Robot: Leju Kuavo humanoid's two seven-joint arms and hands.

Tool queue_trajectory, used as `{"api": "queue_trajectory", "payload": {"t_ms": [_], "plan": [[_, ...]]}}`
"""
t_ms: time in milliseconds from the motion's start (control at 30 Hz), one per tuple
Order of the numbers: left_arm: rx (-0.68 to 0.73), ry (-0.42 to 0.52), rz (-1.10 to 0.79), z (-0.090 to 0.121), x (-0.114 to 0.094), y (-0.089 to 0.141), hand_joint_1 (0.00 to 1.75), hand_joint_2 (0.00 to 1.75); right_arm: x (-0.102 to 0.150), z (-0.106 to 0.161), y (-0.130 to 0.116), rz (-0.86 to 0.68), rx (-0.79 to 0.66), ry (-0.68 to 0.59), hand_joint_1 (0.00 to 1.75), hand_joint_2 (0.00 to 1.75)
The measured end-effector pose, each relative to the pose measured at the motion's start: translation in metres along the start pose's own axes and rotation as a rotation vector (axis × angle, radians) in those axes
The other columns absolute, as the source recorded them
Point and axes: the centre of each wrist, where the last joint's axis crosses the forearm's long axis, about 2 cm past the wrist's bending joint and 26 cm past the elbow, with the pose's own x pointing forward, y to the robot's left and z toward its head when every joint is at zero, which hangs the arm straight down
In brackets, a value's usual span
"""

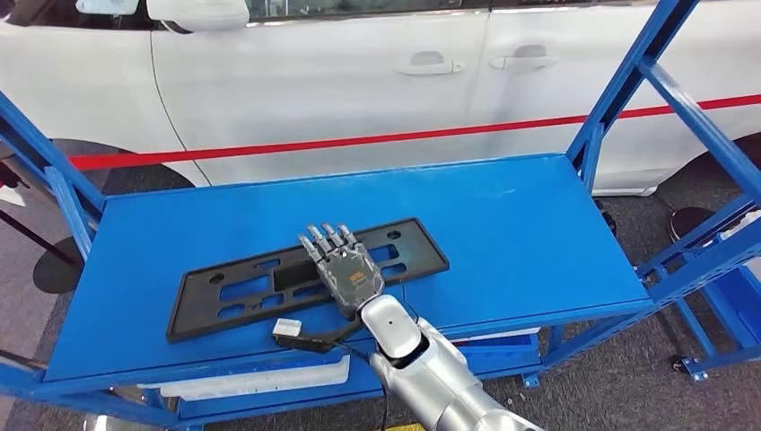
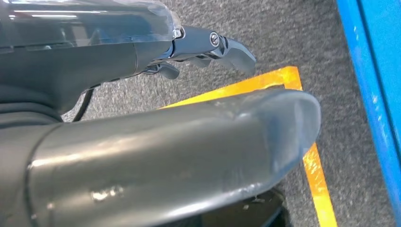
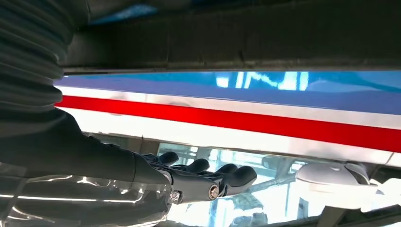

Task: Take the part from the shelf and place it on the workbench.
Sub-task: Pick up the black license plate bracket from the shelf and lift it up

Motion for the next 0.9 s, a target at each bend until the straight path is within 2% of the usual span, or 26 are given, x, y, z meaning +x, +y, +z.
{"api": "queue_trajectory", "payload": {"t_ms": [67, 233, 533, 900], "plan": [[-0.001, 0.000, 0.000, 0.000, 0.000, 0.000, 0.00, 0.00, -0.004, -0.003, -0.001, 0.006, 0.001, 0.008, 1.71, 1.75], [-0.006, -0.005, -0.006, -0.001, 0.002, 0.000, 0.00, 0.00, -0.019, -0.005, 0.006, -0.001, 0.046, 0.040, 1.71, 1.75], [-0.008, -0.003, -0.005, -0.001, 0.001, 0.000, 0.00, 0.00, -0.020, -0.005, 0.008, -0.008, 0.069, 0.048, 1.64, 1.75], [-0.005, -0.001, 0.001, 0.000, 0.000, 0.001, 0.00, 0.00, -0.027, -0.007, 0.008, -0.029, 0.083, 0.062, 1.71, 1.75]]}}
